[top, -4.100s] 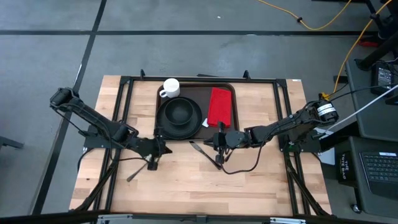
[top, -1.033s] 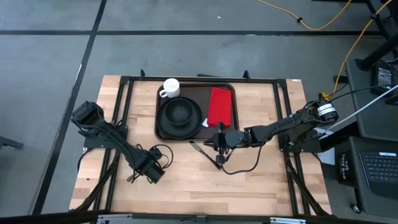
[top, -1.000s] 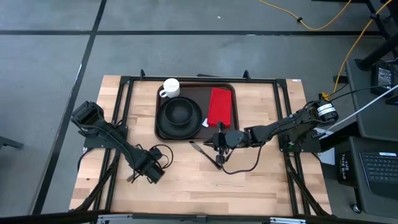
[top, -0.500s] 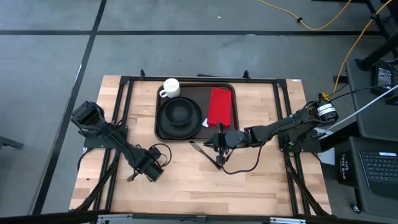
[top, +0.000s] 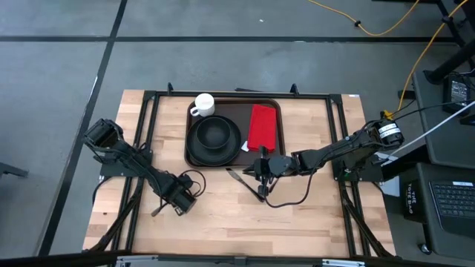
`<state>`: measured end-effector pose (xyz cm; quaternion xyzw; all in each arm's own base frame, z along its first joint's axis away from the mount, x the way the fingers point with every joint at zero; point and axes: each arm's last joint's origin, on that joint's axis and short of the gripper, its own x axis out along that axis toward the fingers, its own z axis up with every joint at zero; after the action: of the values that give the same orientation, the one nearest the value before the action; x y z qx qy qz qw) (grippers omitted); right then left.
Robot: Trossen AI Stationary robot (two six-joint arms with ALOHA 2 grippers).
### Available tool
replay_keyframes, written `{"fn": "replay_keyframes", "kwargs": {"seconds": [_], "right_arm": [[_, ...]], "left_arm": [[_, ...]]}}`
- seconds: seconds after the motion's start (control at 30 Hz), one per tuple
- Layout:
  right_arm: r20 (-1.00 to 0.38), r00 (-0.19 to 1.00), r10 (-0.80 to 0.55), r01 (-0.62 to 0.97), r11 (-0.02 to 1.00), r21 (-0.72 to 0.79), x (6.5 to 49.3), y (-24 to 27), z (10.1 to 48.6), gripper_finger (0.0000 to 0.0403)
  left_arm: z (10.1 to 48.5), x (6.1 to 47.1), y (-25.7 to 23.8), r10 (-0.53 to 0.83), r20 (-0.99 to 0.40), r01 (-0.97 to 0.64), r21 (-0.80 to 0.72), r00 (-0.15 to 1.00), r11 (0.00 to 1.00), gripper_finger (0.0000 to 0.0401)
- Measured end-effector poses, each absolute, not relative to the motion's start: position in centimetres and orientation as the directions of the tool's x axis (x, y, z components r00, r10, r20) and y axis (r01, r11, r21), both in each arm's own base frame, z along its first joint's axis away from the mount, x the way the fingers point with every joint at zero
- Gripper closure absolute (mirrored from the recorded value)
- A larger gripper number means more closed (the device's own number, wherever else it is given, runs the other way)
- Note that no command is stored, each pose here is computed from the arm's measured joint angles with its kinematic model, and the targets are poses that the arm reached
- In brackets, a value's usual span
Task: Set up tray
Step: Put the black fork on top of the red table napkin on the brown serving tray
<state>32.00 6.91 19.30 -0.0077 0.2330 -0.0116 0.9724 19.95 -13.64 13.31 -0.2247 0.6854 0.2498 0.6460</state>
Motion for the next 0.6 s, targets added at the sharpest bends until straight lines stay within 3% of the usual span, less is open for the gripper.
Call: {"fn": "replay_keyframes", "kwargs": {"seconds": [0.17, 0.47, 0.6], "right_arm": [[-0.453, 0.891, -0.026, 0.018, 1.0, -0.022, 32.0, 6.9, 19.3, 0.037], [-0.453, 0.891, -0.026, 0.018, 1.0, -0.022, 32.0, 6.9, 19.3, 0.037], [-0.453, 0.891, -0.026, 0.018, 1.0, -0.022, 32.0, 6.9, 19.3, 0.037]], "left_arm": [[13.3, 20.1, -13.5, 0.019, -0.998, -0.619, 0.047, -0.052, 0.784, 0.0289], [13.9, 20.2, -13.4, 0.072, -0.997, -0.602, 0.032, 0.042, 0.798, 0.0388], [14.4, 20.2, -13.1, 0.155, -0.981, -0.613, 0.052, 0.116, 0.789, 0.0392]]}}
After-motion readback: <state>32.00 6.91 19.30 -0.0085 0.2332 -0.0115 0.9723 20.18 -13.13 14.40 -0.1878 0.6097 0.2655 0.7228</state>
